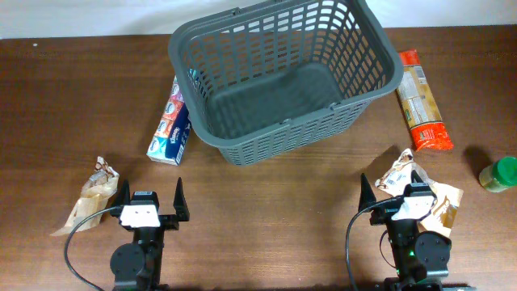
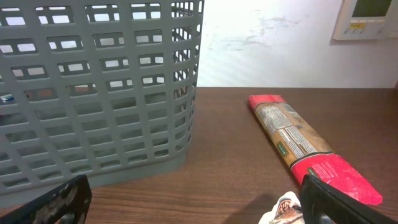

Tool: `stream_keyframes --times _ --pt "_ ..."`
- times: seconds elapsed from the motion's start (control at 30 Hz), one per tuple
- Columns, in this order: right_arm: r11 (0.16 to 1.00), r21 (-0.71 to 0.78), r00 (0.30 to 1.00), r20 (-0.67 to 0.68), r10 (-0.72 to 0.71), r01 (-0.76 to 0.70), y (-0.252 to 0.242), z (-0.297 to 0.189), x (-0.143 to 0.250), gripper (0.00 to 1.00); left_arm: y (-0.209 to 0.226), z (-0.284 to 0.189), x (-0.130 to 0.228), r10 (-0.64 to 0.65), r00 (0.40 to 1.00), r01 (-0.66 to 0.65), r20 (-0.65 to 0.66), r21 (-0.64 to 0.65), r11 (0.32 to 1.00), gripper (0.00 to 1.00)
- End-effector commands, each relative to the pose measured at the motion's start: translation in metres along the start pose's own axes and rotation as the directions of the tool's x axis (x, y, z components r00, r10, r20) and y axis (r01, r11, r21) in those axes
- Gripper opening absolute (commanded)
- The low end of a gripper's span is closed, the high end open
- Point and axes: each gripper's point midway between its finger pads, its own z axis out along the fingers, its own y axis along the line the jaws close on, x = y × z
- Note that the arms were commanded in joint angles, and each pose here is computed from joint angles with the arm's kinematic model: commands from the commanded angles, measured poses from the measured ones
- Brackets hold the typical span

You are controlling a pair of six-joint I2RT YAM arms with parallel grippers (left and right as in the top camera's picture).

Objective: Pack container

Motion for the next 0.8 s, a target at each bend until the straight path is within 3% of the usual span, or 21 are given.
stream_keyframes --times 0.0,0.6,0.77 --pt "1.000 -0.019 1.000 0.005 -0.006 0.006 0.004 0.000 0.002 0.99 0.002 0.000 0.002 0.015 1.000 -0.015 0.000 -0.008 1.000 0.99" --pt "1.000 -0.019 1.000 0.006 -0.006 0.006 0.004 0.000 0.001 0.99 0.001 0.000 0.002 0.014 1.000 -0.014 0.000 -0.006 1.000 0.99" --pt "1.000 -0.019 1.000 0.006 -0.006 0.006 0.004 0.000 0.001 0.99 -0.015 -0.001 -0.002 -0.061 0.998 0.060 0.008 0.091 0.994 0.99"
